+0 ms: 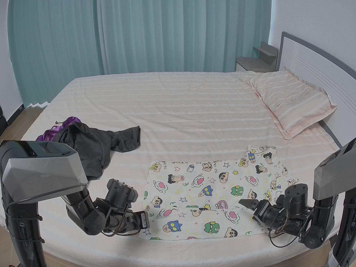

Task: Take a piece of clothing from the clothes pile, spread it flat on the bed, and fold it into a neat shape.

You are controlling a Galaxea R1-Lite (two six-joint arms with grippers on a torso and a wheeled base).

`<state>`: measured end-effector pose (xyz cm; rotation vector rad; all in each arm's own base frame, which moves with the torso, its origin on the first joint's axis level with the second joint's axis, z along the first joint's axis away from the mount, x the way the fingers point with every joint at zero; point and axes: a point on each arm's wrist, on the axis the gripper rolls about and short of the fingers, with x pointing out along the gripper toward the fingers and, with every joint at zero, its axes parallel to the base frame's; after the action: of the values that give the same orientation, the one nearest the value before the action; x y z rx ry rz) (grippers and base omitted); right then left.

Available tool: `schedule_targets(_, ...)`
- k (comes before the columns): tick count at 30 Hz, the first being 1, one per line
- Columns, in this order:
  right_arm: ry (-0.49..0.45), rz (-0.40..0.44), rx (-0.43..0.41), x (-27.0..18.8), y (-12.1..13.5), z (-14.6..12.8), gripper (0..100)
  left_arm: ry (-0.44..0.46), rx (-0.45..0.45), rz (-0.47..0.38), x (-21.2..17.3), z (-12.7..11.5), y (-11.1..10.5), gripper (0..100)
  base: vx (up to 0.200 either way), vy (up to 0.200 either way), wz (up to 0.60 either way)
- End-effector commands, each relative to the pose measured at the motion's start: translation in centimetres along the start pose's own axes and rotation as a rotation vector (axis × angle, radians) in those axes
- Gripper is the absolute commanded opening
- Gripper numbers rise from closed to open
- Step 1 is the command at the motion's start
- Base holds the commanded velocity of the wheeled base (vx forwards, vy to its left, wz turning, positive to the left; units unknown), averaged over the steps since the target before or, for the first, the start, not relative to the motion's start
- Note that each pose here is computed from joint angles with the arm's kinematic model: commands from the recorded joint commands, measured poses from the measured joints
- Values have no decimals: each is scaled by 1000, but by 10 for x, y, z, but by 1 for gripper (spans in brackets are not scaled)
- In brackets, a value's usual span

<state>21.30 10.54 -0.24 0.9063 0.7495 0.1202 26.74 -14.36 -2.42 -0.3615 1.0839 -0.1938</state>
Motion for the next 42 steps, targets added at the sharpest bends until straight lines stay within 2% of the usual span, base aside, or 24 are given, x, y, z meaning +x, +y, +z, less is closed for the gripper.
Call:
schedule_targets(1,-7,15,-1,0,2,1,100,6,1,7,-8,-5,2,0,0,0,0)
schedule_targets(12,-7,17,-2,-1,2,0,100,33,33,44,-17,-23,1,0,0,0,0)
schedule_targets(19,-7,17,-2,-1,2,0,100,23,32,57,-15,-23,0,0,0,0,0)
schedule_targets(20,-7,17,-2,-1,2,0,100,22,32,56,-15,-23,0,100,0,0,0)
schedule_targets(26,-13,24,-3,-3,4,1,100,25,6,71,-19,-24,4,100,0,0,0)
schedule_targets(29,-34,46,-6,-7,9,5,100,-18,-17,50,-25,-14,3,100,0,0,0)
schedule_targets(32,-96,71,-27,-14,16,11,100,-70,-62,8,-29,-1,-5,100,0,0,0)
schedule_targets(33,-143,90,-66,-19,22,18,100,-103,-97,-21,-26,10,-13,100,0,0,0)
schedule_targets(34,-143,90,-66,-19,22,18,100,-103,-97,-21,-26,10,-13,100,0,0,0)
schedule_targets(35,-165,94,-114,-23,23,21,100,-125,-105,-38,-23,18,-18,100,0,0,0)
schedule_targets(38,-181,68,-177,-24,20,24,100,-116,-101,-35,-8,21,-20,100,0,0,0)
schedule_targets(42,-215,18,-175,-26,10,32,100,-92,-92,-22,6,17,-20,100,0,0,0)
